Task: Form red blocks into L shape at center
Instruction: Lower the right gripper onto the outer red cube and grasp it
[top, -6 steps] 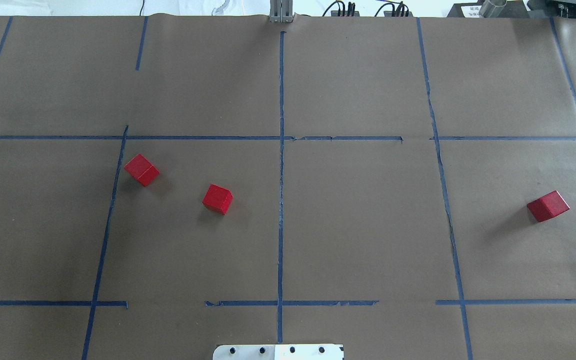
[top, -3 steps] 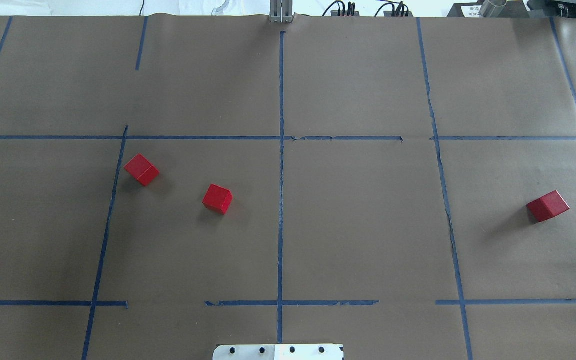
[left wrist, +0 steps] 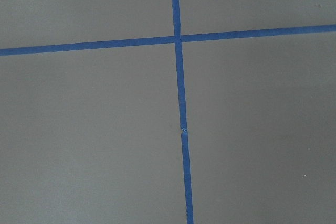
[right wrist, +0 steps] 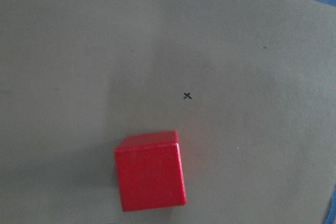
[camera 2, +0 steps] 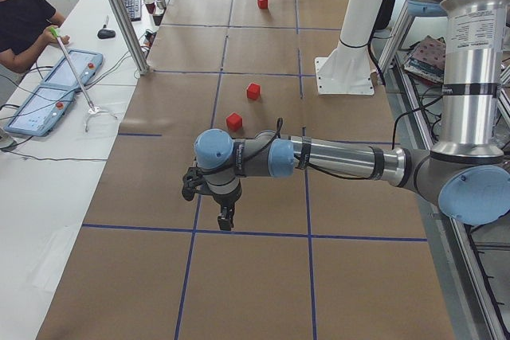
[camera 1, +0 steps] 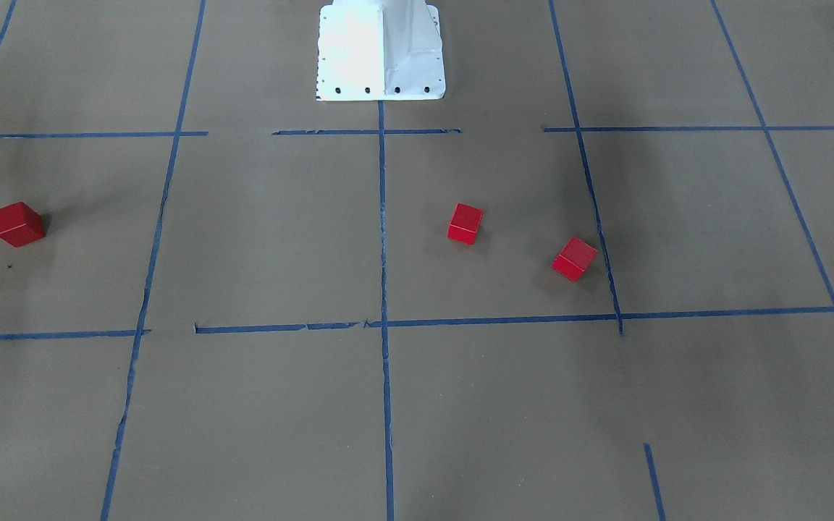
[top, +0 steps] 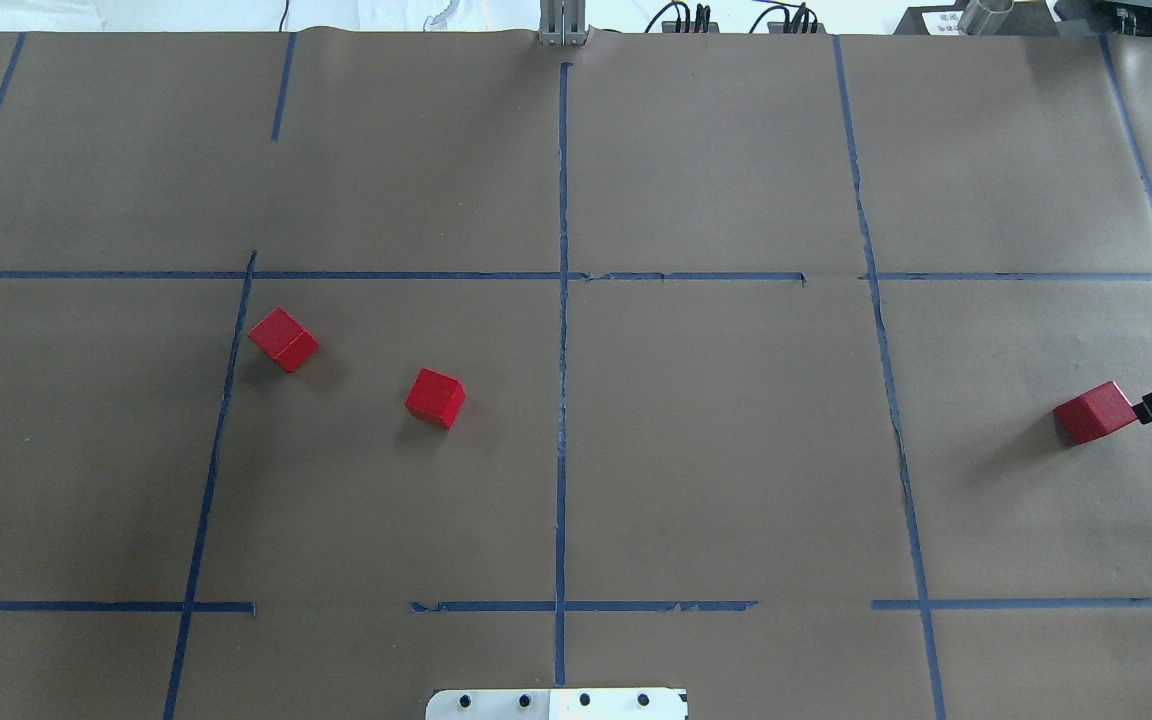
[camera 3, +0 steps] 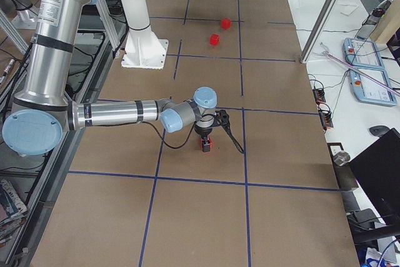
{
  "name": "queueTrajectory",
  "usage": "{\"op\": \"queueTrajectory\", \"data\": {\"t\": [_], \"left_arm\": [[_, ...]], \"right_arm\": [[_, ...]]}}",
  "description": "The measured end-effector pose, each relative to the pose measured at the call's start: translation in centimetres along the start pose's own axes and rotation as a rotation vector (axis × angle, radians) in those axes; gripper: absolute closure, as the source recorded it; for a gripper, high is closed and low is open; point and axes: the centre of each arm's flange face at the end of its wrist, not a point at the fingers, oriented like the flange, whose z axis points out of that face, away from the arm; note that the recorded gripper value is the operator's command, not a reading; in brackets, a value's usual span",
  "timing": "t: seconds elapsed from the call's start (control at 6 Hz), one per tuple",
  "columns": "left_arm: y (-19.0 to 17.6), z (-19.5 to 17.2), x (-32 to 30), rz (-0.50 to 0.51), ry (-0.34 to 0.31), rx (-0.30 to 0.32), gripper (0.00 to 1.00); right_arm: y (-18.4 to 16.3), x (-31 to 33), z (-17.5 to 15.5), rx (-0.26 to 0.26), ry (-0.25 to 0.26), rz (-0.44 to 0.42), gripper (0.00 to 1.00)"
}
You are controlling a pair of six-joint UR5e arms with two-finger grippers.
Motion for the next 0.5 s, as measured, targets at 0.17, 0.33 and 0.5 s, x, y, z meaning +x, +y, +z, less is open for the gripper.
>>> {"op": "queueTrajectory", "data": {"t": [0.17,0.33,0.5], "left_arm": [[0.0,0.0,0.0,0.000,0.000,0.000,0.00],[0.0,0.0,0.0,0.000,0.000,0.000,0.00],[0.0,0.0,0.0,0.000,0.000,0.000,0.00]], "right_arm": [[-0.9,-1.1,0.7,-0.005,-0.007,-0.025,0.01],[-1.5,-2.1,1.6,-0.016,-0.012,-0.049,0.01],[-2.1,-2.5,2.5,-0.026,-0.014,-0.060,0.01]]}}
